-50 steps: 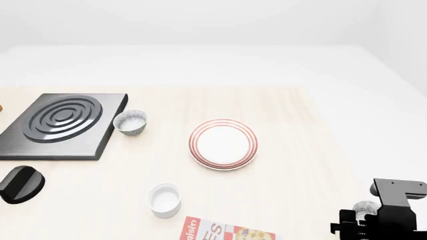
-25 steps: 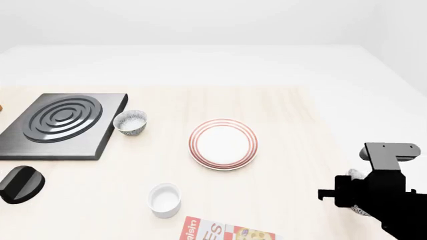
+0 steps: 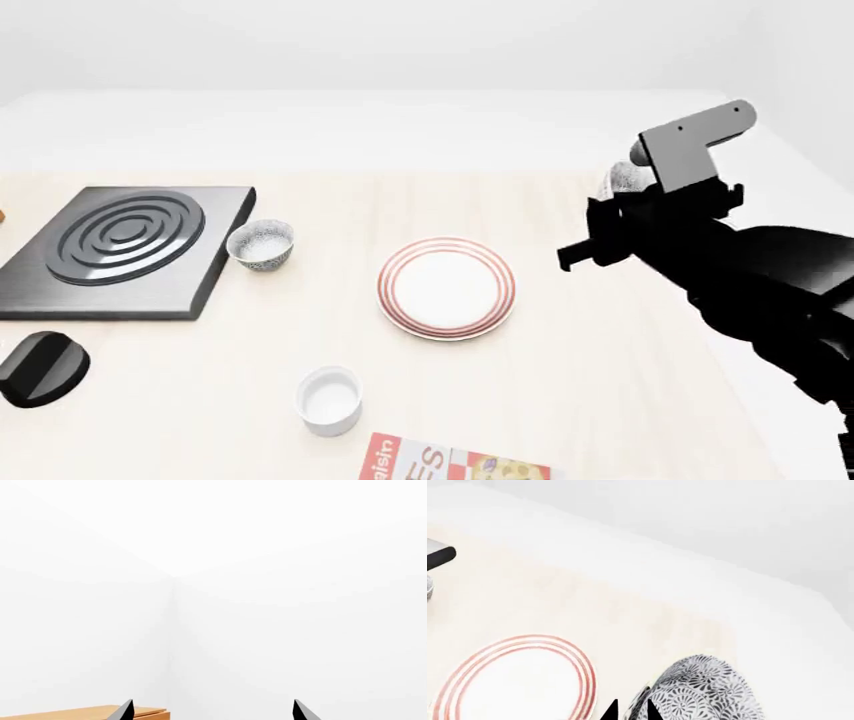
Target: Pick the akita bowl next to the cookies box and place it on the plate.
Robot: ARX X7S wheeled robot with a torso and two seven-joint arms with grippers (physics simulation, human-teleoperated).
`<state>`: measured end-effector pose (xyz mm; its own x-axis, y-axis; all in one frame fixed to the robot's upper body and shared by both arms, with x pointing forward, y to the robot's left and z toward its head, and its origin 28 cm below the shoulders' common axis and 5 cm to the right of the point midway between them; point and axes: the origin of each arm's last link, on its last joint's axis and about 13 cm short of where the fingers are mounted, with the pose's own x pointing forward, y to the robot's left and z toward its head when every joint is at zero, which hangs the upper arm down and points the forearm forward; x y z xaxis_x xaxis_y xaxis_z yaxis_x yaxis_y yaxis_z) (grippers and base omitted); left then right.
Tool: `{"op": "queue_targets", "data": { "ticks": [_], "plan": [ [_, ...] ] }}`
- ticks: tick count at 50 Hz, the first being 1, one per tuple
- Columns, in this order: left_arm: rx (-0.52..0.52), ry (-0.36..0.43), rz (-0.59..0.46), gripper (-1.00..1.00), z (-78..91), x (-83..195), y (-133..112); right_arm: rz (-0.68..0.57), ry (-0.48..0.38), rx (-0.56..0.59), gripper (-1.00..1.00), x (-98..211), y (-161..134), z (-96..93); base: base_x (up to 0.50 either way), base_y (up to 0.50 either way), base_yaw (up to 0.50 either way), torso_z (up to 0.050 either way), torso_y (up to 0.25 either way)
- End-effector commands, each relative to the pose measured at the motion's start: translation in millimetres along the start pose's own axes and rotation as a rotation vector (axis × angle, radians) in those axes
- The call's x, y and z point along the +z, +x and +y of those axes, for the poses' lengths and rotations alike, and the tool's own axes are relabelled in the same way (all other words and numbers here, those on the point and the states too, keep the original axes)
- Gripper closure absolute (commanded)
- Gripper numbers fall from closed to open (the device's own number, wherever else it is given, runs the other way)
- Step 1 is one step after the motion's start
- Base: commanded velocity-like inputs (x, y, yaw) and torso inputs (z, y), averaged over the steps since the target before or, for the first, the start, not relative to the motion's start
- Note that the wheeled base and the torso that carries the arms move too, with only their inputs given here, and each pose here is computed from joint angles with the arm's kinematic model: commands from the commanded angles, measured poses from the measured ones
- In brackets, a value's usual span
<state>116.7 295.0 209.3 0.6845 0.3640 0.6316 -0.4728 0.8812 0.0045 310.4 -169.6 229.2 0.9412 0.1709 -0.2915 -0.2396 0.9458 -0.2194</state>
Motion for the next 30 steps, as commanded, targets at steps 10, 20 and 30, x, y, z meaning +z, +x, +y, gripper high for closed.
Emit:
{"op": "queue_targets", "data": {
  "ticks": [10,20,30],
  "plan": [
    [-0.001,0.001,0.000,-1.00,-0.5,-0.5,0.2,-0.332,-0.509,0.125,1.00,74.2,46.2,31.5,0.00,0.00,0.00,0.000,0.000],
    [-0.004,0.002,0.002,-1.00,-1.2,-1.6,0.7,-0.390,-0.660,0.079,1.00,88.4,85.3,42.6,0.00,0.00,0.00,0.000,0.000],
    [-0.005,0.003,0.001,-1.00,-1.4,-1.2,0.3,-0.427,-0.768,0.081,1.00,92.1,107.7,52.3,0.00,0.00,0.00,0.000,0.000]
  ]
}}
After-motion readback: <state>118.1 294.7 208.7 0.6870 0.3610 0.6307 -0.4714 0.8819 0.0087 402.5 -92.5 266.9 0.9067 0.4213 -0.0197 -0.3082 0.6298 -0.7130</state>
